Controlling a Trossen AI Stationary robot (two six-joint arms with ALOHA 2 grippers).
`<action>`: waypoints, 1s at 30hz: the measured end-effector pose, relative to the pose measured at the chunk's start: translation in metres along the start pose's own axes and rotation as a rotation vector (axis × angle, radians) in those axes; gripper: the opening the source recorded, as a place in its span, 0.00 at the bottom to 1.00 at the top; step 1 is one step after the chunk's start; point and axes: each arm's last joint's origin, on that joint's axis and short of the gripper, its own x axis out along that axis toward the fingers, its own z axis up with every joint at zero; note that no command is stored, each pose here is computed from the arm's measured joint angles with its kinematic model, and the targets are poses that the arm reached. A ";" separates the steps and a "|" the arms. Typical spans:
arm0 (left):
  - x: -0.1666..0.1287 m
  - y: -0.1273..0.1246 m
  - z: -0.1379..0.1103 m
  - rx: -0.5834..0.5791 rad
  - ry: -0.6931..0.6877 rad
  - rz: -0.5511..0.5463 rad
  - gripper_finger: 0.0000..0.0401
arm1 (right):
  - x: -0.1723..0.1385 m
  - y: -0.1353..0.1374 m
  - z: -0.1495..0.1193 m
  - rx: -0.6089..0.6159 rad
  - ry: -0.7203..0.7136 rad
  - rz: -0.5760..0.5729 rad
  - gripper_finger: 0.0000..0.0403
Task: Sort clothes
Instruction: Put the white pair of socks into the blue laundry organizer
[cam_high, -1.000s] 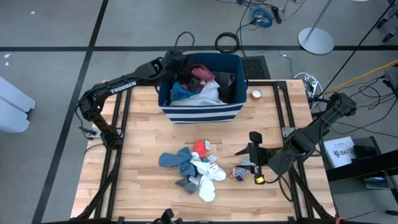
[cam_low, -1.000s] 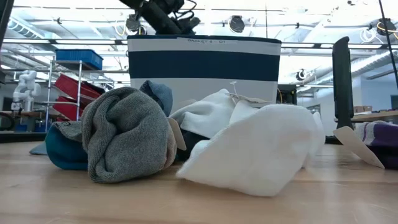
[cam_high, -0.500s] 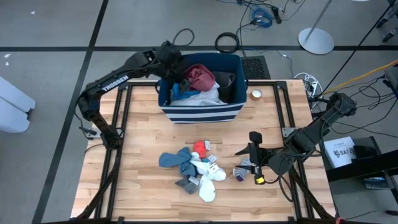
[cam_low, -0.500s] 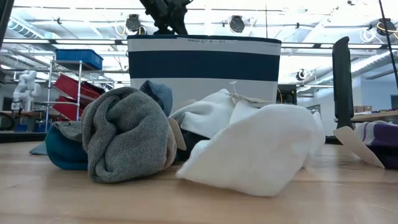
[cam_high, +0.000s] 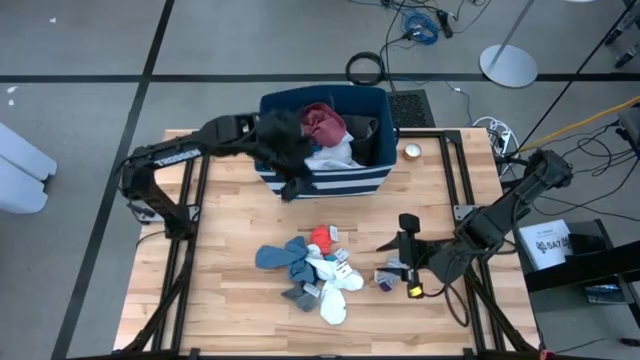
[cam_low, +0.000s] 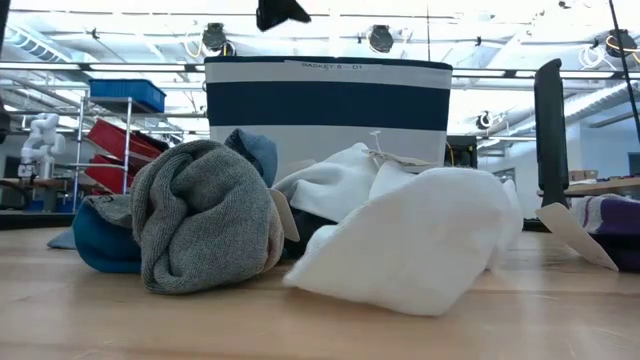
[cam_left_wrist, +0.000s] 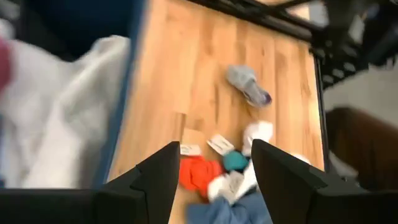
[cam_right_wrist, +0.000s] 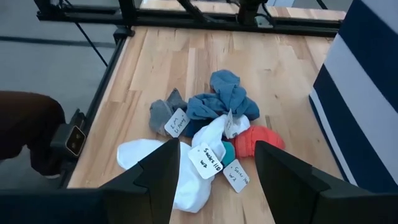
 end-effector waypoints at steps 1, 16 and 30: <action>0.002 -0.010 -0.003 0.033 0.009 0.000 0.52 | 0.003 0.002 -0.001 -0.006 0.009 -0.004 0.48; 0.065 -0.106 -0.123 0.160 -0.085 0.028 0.52 | 0.053 0.023 -0.015 -0.138 0.100 0.013 0.48; 0.093 -0.114 -0.171 0.333 -0.588 0.105 0.52 | 0.115 0.015 -0.032 0.092 0.223 -0.053 0.48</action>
